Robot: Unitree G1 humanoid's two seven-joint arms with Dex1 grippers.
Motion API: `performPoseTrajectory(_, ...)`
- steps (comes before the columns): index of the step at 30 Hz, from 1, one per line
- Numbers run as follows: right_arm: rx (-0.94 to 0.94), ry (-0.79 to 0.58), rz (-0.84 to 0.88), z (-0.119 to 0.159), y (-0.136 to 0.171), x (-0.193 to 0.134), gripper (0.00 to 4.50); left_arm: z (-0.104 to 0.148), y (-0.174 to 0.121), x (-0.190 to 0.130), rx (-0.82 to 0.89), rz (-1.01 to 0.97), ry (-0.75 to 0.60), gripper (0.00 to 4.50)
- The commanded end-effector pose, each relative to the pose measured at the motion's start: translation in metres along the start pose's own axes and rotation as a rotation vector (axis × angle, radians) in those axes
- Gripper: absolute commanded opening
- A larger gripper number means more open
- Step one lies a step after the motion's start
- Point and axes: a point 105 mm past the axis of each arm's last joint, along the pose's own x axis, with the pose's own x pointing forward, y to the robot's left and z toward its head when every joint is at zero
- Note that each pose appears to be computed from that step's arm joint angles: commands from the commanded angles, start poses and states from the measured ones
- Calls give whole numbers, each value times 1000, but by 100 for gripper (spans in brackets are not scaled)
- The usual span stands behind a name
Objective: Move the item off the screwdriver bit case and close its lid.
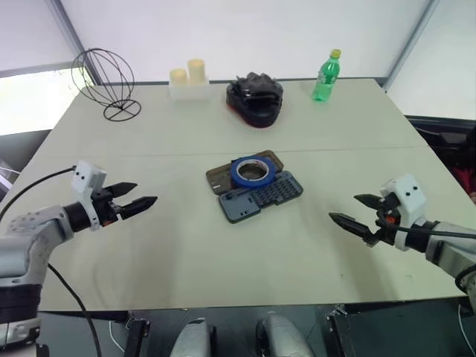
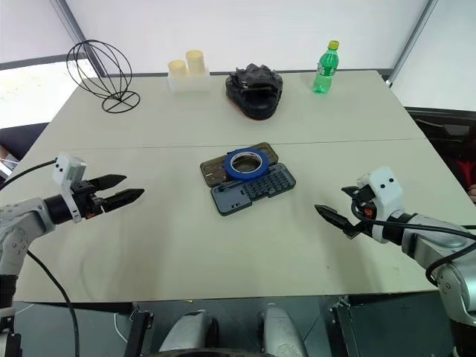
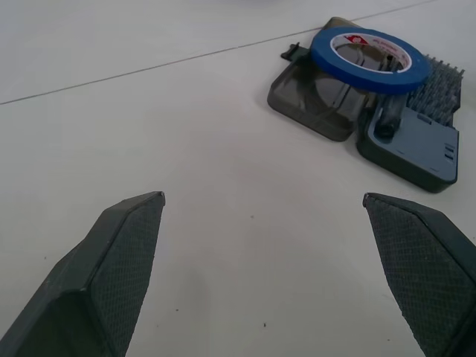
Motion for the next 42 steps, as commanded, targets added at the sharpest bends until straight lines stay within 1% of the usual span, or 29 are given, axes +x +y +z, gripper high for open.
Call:
performPoseTrajectory(1,-41,-47,-22,12,-2,-3,448,11,2,-2,39,4,-23,444)
performPoseTrajectory(9,-59,-51,-26,14,-3,-2,448,10,0,1,60,-24,-11,444)
performPoseTrajectory(10,-65,-60,-20,17,-1,0,448,14,-2,4,80,-41,-12,444)
performPoseTrajectory(12,-79,-86,2,29,3,2,448,31,-11,11,128,-115,-33,444)
performPoseTrajectory(14,-100,-113,40,43,9,6,448,43,-27,19,259,-233,10,444)
performPoseTrajectory(15,-112,-118,65,52,15,11,448,48,-34,22,302,-292,32,444)
performPoseTrajectory(17,-138,-122,105,65,24,22,448,57,-43,29,318,-371,43,444)
performPoseTrajectory(19,-232,-81,116,73,33,47,448,65,-48,36,298,-411,22,444)
performPoseTrajectory(20,-251,-64,128,76,37,59,448,65,-48,39,297,-416,18,444)
performPoseTrajectory(26,-252,-45,209,95,58,111,448,53,-52,48,277,-424,19,444)
performPoseTrajectory(28,-255,-31,223,102,65,139,448,44,-52,49,255,-410,16,444)
performPoseTrajectory(31,-282,23,231,98,69,172,448,35,-52,48,226,-381,3,444)
performPoseTrajectory(36,-222,106,300,84,75,194,448,22,-55,41,193,-338,-9,444)
performPoseTrajectory(42,-191,165,397,73,89,197,448,11,-59,37,166,-286,-23,444)
